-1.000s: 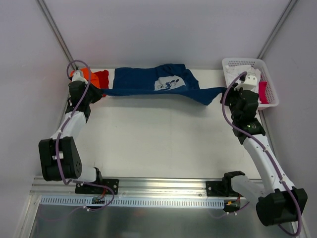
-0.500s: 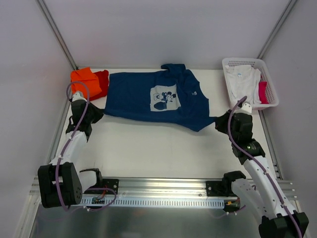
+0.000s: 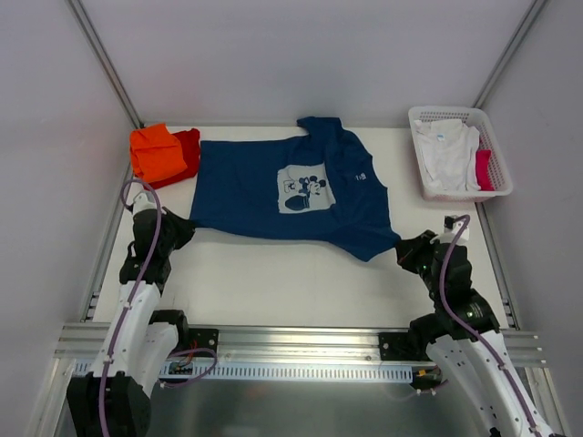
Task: Fold and stack the t-shirts
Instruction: Flatten out the tshirt
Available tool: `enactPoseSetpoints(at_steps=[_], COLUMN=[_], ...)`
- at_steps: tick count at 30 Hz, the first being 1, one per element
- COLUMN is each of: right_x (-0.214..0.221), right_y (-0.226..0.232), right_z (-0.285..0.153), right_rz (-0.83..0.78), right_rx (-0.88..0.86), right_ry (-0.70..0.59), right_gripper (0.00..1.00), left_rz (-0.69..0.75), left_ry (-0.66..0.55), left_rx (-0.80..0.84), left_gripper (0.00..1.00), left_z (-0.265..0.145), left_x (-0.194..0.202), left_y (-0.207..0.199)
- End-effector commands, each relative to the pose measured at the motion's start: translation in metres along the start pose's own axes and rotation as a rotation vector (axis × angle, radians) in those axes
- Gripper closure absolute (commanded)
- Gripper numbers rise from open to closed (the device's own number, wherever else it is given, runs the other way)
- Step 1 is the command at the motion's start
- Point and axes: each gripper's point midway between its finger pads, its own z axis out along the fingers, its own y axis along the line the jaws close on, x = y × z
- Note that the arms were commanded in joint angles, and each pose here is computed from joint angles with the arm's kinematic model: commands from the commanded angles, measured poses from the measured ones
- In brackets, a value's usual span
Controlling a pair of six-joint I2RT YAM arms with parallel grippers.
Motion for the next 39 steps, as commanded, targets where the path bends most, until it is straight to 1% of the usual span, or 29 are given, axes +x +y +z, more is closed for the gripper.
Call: enactPoseSetpoints(at_steps=[1,5,8,14,18,20,27,28,29,30,31,32,33,34,39], right_x=[-0.005,-0.014,-0.023,-0.048,-0.058,-0.065,-0.062,-0.061,-0.061,-0.057,-0.056,-0.056,-0.057,-0.058,-0.065], right_y=[-0.011,-0.02,-0.021,-0.027,-0.029,-0.025,-0.014,-0.012,-0.01,-0.009,-0.006,-0.005,-0.004,-0.003,-0.004], right_z=[-0.011,-0.025,-0.036,-0.064,-0.076,-0.086,-0.085,-0.085,-0.085,-0.078,-0.077,-0.076,-0.076,-0.076,-0.077], right_rz=[0.033,0.03,0.038,0.061,0.067,0.081,0.061,0.051,0.052,0.04,0.036,0.032,0.03,0.025,0.012], right_rx=[0.043,0.073,0.072,0.076,0.079,0.045,-0.004,-0.014,-0.026,-0.01,-0.027,-0.029,-0.031,-0.031,-0.02], right_ry=[-0.049,-0.101,-0.14,-0.264,-0.311,-0.345,-0.312,-0.307,-0.304,-0.27,-0.262,-0.26,-0.259,-0.262,-0.286], right_gripper=[1.0,1.0,1.0,1.0,1.0,1.0,1.0,0.97,0.89,0.67,0.57,0.49,0.39,0.36,0.34], left_rz=[-0.035,-0.033,-0.042,-0.063,-0.066,-0.065,-0.068,-0.066,-0.065,-0.065,-0.065,-0.062,-0.062,-0.06,-0.062], left_ry=[-0.014,-0.063,-0.077,-0.19,-0.218,-0.228,-0.21,-0.199,-0.193,-0.187,-0.184,-0.178,-0.174,-0.173,-0.182], left_rx=[-0.07,-0.08,-0.105,-0.101,-0.109,-0.098,-0.093,-0.099,-0.1,-0.102,-0.102,-0.106,-0.109,-0.11,-0.114], left_gripper=[1.0,1.0,1.0,1.0,1.0,1.0,1.0,1.0,0.78,0.65,0.4,0.21,0.04,0.01,0.01], left_z=[-0.015,-0.034,-0.044,-0.076,-0.093,-0.1,-0.102,-0.1,-0.099,-0.098,-0.097,-0.096,-0.095,-0.095,-0.096], left_x=[0.007,-0.001,-0.003,-0.031,-0.039,-0.044,-0.042,-0.04,-0.039,-0.038,-0.038,-0.036,-0.036,-0.035,-0.037], left_y=[0.016,0.018,0.022,0.014,0.012,0.008,0.006,0.007,0.007,0.007,0.007,0.008,0.008,0.009,0.01])
